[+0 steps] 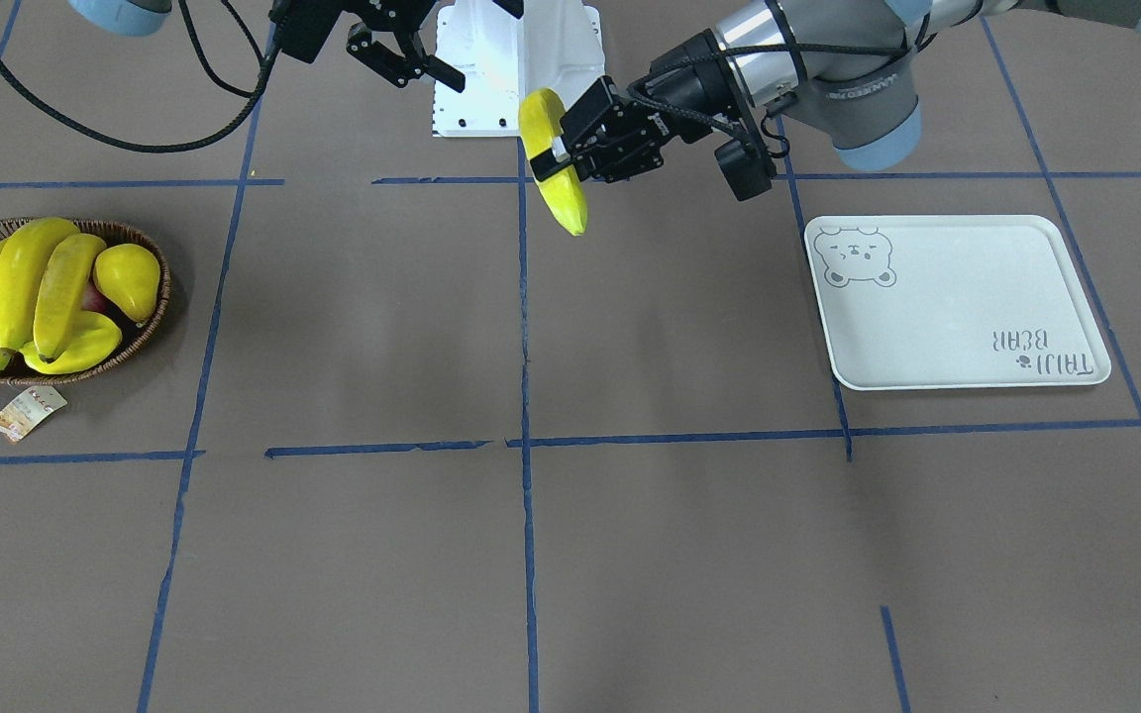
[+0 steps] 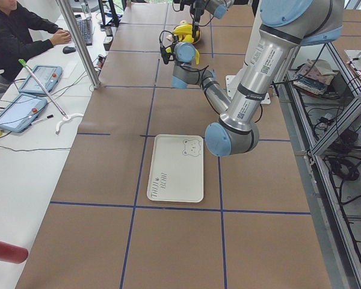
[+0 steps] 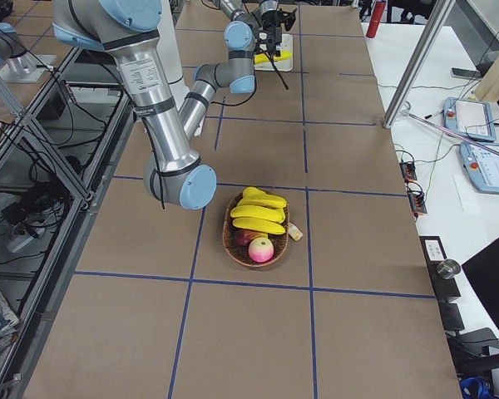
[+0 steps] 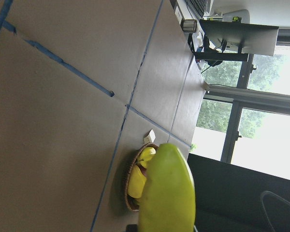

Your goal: Transfer all bananas from basket to plate

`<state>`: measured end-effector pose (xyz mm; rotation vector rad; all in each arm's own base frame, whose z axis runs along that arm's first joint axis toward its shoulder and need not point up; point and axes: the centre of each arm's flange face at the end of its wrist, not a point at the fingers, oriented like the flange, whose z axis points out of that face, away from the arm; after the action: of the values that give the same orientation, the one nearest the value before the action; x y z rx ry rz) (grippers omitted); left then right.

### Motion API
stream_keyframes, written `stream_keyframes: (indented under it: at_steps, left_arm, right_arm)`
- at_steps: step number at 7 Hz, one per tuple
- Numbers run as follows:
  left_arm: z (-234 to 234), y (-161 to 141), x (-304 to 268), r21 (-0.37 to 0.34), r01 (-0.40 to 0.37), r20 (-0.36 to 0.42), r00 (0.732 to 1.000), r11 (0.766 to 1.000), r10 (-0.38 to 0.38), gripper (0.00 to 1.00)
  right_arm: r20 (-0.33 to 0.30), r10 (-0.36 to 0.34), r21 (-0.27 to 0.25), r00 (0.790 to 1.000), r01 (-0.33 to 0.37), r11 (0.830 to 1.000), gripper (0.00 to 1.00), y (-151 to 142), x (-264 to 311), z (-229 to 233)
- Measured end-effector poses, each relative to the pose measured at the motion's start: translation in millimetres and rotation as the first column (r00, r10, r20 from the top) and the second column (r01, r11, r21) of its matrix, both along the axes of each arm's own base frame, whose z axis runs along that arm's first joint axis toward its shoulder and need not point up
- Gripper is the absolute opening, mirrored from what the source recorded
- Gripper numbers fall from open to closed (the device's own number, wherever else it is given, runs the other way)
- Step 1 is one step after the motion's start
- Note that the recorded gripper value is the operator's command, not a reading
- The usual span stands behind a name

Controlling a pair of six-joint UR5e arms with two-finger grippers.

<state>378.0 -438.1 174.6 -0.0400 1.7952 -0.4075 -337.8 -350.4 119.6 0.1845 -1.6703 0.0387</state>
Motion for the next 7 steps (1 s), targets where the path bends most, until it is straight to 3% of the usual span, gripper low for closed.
stream_keyframes:
  at_steps: [2,3,5,7]
  left_arm:
    - [35.5,-21.2,-41.1,0.041,0.076,0.213,0.974,0.996,-0.083,0.0]
    - [63.2,-17.4,-62.8,0.086,0.079,0.342,0.934,0.993,-0.104,0.0]
    - [136.9,-4.2,-92.0,0.068,0.043,0.563,0.823,0.997,-0.074,0.0]
    - [210.8,-8.4,-111.4,-0.057,0.055,0.699,0.715,0.997,0.001,0.0]
  right_arm:
    - [-0.067,0.11,-0.023,0.992,-0.112,0.993,1.0,-34.4,35.1,36.0]
    - [-0.127,0.16,0.004,0.979,-0.161,0.987,1.0,-49.3,51.8,65.2]
    - [-0.229,0.207,0.058,0.951,-0.199,0.978,1.0,-60.6,70.3,116.0]
    - [-0.261,0.219,0.053,0.94,-0.212,0.976,1.0,-62.0,73.4,133.3]
